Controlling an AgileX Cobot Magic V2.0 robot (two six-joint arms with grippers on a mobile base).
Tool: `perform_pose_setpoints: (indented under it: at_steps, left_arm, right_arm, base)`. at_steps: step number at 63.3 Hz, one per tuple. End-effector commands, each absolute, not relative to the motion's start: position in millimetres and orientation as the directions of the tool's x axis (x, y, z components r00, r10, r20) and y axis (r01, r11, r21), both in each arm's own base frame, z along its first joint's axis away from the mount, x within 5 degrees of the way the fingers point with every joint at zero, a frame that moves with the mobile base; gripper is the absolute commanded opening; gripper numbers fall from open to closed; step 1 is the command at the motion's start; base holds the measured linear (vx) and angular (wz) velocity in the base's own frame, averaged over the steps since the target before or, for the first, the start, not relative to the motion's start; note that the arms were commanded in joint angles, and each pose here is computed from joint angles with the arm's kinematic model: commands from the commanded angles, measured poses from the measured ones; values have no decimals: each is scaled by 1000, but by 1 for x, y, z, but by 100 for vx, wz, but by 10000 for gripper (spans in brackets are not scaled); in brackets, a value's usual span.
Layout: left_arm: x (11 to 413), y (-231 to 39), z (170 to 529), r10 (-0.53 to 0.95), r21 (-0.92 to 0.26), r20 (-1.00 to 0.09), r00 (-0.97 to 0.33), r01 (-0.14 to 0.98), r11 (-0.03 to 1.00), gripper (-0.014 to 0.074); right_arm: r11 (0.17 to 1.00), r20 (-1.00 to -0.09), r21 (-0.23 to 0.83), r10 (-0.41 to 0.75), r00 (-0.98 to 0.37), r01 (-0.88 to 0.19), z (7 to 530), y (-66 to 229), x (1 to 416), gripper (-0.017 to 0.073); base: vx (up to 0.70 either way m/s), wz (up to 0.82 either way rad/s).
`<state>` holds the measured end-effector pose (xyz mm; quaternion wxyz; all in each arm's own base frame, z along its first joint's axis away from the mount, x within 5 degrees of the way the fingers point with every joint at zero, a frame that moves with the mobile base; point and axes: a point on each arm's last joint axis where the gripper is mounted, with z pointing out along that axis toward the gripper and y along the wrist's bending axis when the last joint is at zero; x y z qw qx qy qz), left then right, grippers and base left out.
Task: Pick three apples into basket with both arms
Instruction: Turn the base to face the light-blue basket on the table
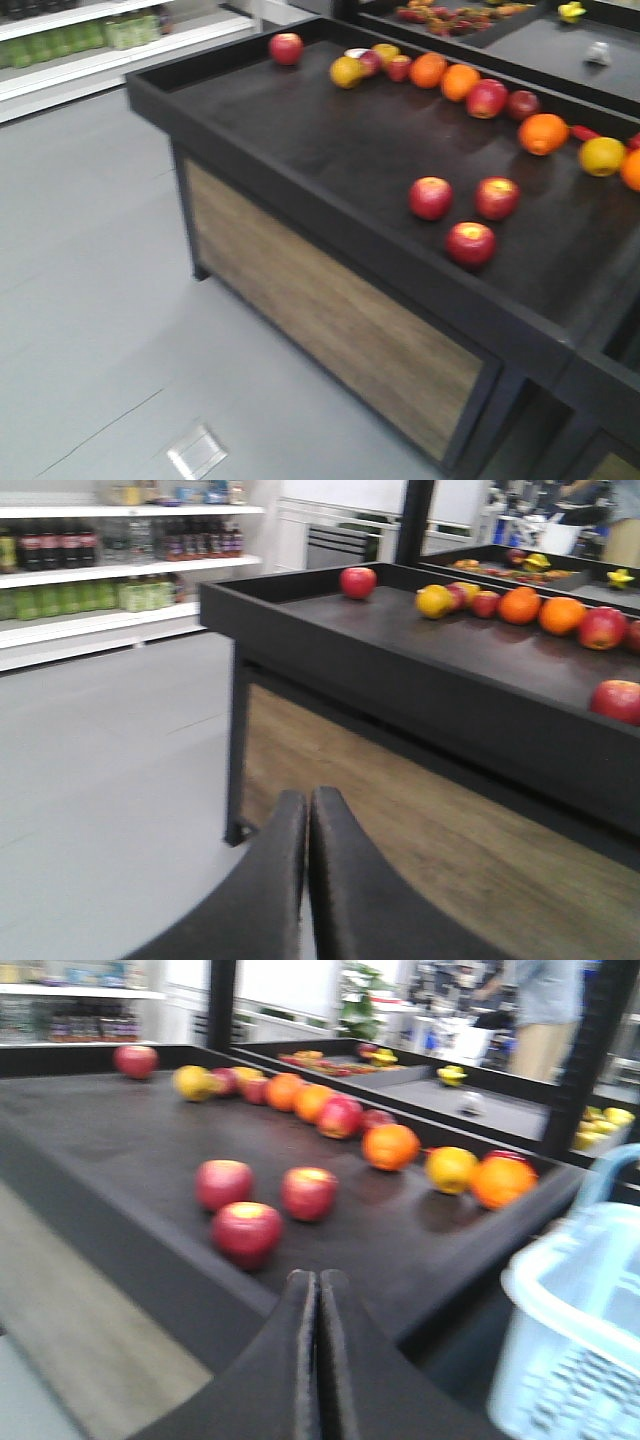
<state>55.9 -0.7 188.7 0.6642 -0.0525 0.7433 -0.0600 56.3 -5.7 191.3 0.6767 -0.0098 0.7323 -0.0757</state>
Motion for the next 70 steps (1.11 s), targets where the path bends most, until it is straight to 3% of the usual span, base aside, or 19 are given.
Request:
perform_pose_setpoints:
  at_steps: [1,70]
  left_arm:
    - [56,-1,190,-167,-168,-985,-47,19,986,-6]
    - [56,-1,190,-167,-168,-985,-47,19,986,-6]
  right_arm:
    - [987,-992,-129,-130,-3,99,195,-6,56,-9]
    - [987,-992,-129,-130,-3,99,195,-6,56,-9]
  base:
    - [16,-61]
    - [12,-48]
